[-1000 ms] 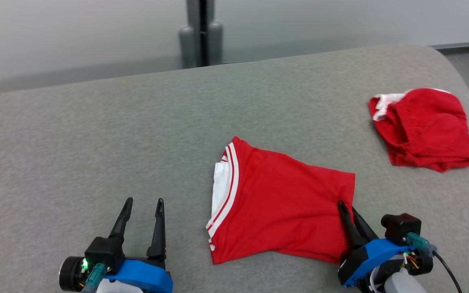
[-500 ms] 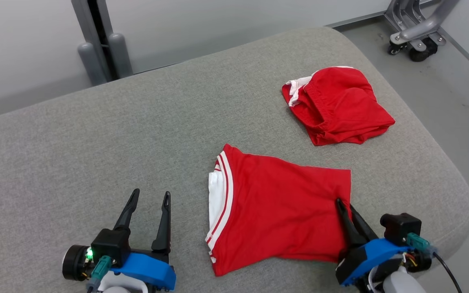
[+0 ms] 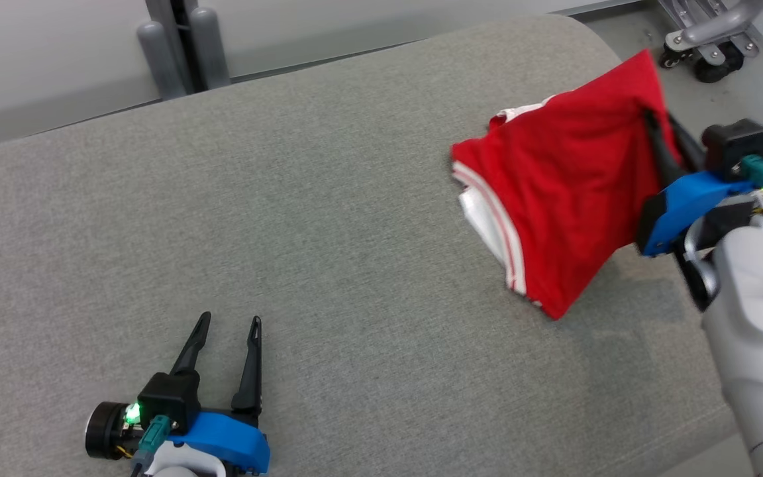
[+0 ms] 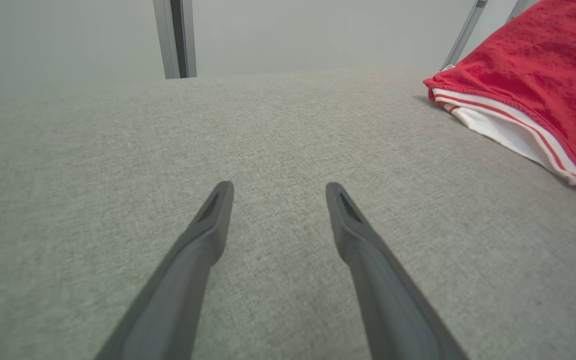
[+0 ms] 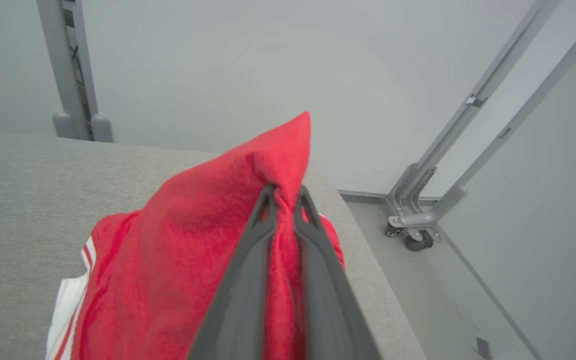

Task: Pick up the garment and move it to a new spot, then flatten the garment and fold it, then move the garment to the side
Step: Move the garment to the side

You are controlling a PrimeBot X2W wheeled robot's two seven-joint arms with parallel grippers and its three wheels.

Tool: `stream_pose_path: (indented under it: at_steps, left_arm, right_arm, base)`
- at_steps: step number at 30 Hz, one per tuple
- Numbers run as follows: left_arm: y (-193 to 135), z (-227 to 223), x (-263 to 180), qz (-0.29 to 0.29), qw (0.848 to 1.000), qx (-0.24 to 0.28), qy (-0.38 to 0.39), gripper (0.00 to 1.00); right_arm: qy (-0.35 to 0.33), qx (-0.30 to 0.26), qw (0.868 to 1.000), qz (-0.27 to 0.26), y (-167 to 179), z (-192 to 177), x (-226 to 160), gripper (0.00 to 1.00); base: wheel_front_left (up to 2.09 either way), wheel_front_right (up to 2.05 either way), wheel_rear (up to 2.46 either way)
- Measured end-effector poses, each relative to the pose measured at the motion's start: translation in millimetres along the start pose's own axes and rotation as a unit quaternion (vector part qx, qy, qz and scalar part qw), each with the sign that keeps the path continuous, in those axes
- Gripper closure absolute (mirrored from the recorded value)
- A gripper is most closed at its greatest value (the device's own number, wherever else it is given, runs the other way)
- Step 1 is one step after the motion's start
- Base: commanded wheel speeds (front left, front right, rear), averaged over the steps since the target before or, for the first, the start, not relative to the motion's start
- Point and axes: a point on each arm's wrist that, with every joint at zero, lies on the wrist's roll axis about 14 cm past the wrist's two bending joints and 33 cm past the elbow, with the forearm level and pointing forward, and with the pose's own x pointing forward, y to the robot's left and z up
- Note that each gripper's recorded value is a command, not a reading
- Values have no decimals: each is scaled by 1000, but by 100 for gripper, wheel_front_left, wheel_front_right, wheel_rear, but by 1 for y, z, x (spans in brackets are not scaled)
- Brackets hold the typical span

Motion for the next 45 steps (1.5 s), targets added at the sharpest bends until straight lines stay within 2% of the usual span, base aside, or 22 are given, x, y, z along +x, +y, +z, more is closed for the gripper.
stream_pose_path:
  at_steps: [4,5,6,9,14,18,23,31,35,39,45]
  left_arm:
    - [12,1,-2,16,1000,-1,-2,0]
    - [15,0,-3,21,1000,-2,-2,0]
    - [19,-1,-4,26,1000,-3,-1,0]
    - [28,-1,-8,40,999,-5,-1,0]
    - [39,6,-13,58,998,-1,-11,0]
    - [55,18,-22,85,996,4,-26,0]
    - [83,38,-44,138,989,9,-54,0]
    - [131,45,-110,247,967,3,-70,0]
    - [143,44,-138,284,956,0,-74,0]
    - [147,44,-156,306,949,-9,-81,0]
    - [143,43,-166,312,946,-23,-88,0]
  right_arm:
    - [23,-41,998,-49,-44,-1,11,100]
    - [27,-49,997,-61,-54,-2,11,69]
    - [32,-59,995,-70,-61,-4,11,0]
    - [16,-52,995,-79,-57,-1,15,0]
    - [-13,-12,998,-63,-23,5,18,0]
    - [-60,19,998,-22,21,24,19,0]
    - [-80,84,993,23,68,19,4,0]
    - [-59,141,980,127,155,-1,-19,0]
    - [-36,146,973,174,191,-14,-32,0]
    - [-22,151,966,207,215,-21,-43,0]
    - [-11,160,961,224,224,-26,-58,0]
  base:
    - [0,0,0]
    - [0,0,0]
    - [0,0,0]
    - [0,0,0]
    - [0,0,0]
    - [0,0,0]
    - [0,0,0]
    - [0,0,0]
    - [0,0,0]
    - [0,0,0]
    - [0,0,0]
